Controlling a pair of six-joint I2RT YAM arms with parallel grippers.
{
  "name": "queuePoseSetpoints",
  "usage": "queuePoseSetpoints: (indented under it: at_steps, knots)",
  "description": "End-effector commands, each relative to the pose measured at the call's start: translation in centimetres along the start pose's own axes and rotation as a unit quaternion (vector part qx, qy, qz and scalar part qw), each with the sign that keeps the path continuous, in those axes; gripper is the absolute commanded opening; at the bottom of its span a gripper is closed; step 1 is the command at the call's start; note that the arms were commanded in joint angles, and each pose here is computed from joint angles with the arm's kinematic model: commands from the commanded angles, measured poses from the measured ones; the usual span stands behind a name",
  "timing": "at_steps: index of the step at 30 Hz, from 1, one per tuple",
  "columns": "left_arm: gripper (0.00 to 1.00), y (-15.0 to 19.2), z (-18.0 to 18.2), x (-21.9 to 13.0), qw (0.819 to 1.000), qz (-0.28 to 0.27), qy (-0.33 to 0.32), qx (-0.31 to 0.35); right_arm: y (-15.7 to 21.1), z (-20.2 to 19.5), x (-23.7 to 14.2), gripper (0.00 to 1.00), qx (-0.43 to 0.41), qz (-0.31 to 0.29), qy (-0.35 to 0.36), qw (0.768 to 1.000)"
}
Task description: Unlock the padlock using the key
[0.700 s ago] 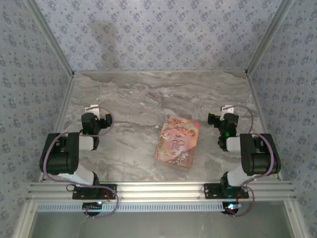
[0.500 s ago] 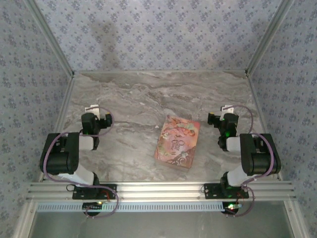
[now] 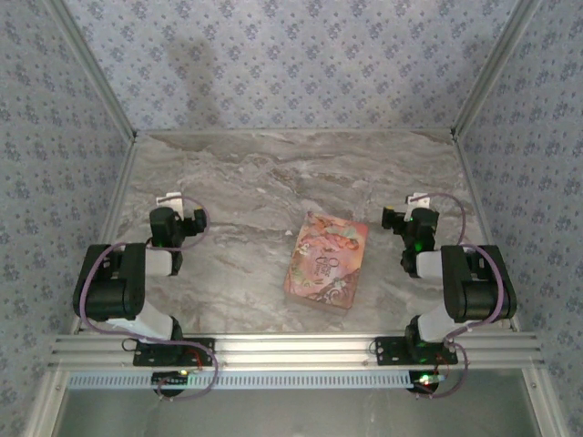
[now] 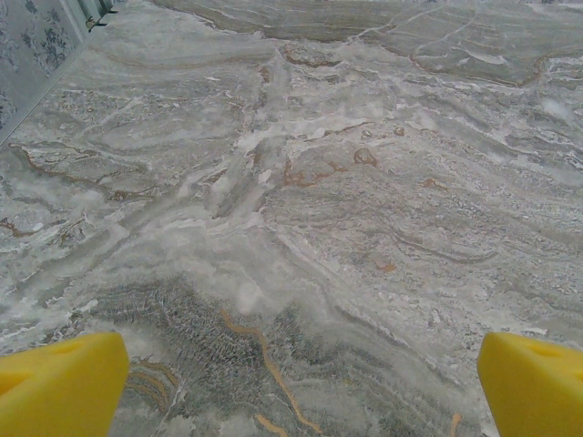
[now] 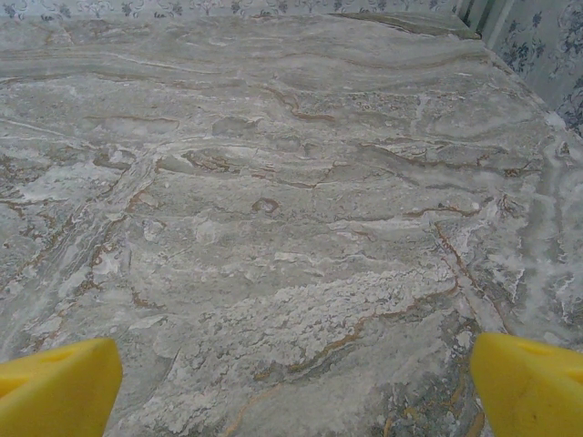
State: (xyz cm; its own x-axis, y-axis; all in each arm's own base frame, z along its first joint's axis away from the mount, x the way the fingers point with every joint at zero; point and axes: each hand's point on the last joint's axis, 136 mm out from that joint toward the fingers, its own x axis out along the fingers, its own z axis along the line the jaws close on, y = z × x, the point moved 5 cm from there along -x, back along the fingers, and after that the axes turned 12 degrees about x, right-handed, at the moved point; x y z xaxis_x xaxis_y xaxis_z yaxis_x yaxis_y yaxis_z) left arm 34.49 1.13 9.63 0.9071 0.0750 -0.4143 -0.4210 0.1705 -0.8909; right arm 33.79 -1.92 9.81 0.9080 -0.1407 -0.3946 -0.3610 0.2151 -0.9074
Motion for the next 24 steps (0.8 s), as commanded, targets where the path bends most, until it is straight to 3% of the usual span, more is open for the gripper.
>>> queuePoseSetpoints:
  at_steps: [1, 7, 10, 13, 15, 17, 19, 20, 24]
  knots:
    - [0.98, -1.4, 0.1, 0.2, 1.000, -0.020, 0.004, 0.005, -0.7, 0.1, 0.3, 1.00, -0.005, -0.006, -0.004, 1.000]
    - [0.98, -3.5, 1.6, -0.9, 0.999, 0.002, -0.034, -0.012, -4.0, 0.7, -1.1, 1.00, -0.008, 0.010, 0.002, 1.000]
    - [0.98, -5.4, 2.2, -2.1, 0.999, 0.010, -0.042, -0.031, -6.1, 0.7, -2.7, 1.00, 0.035, 0.001, 0.001, 0.999]
    - [0.98, -7.3, 2.5, -3.5, 0.994, 0.010, -0.030, -0.102, -7.6, 0.9, -4.4, 1.00, 0.101, 0.003, -0.002, 0.995]
    - [0.98, -7.7, 2.5, -4.4, 0.979, 0.038, -0.026, -0.199, -7.7, 0.2, -5.7, 1.00, 0.191, 0.040, 0.025, 0.980]
    - [0.98, -8.0, 1.6, -4.9, 0.965, 0.058, 0.020, -0.254, -6.7, -0.7, -7.0, 1.00, 0.298, 0.100, 0.067, 0.947]
    - [0.98, -8.3, -0.3, -5.3, 0.951, 0.080, 0.090, -0.286, -6.9, 0.3, -7.0, 0.98, 0.323, 0.127, -0.018, 0.938]
    - [0.92, -8.4, -1.6, -5.6, 0.942, 0.090, 0.128, -0.297, -6.8, 0.8, -7.2, 0.94, 0.330, 0.136, -0.048, 0.933]
    - [0.88, -8.0, -7.4, -8.4, 0.931, 0.133, 0.215, -0.261, -5.3, 2.6, -8.8, 0.94, 0.351, 0.213, -0.094, 0.907]
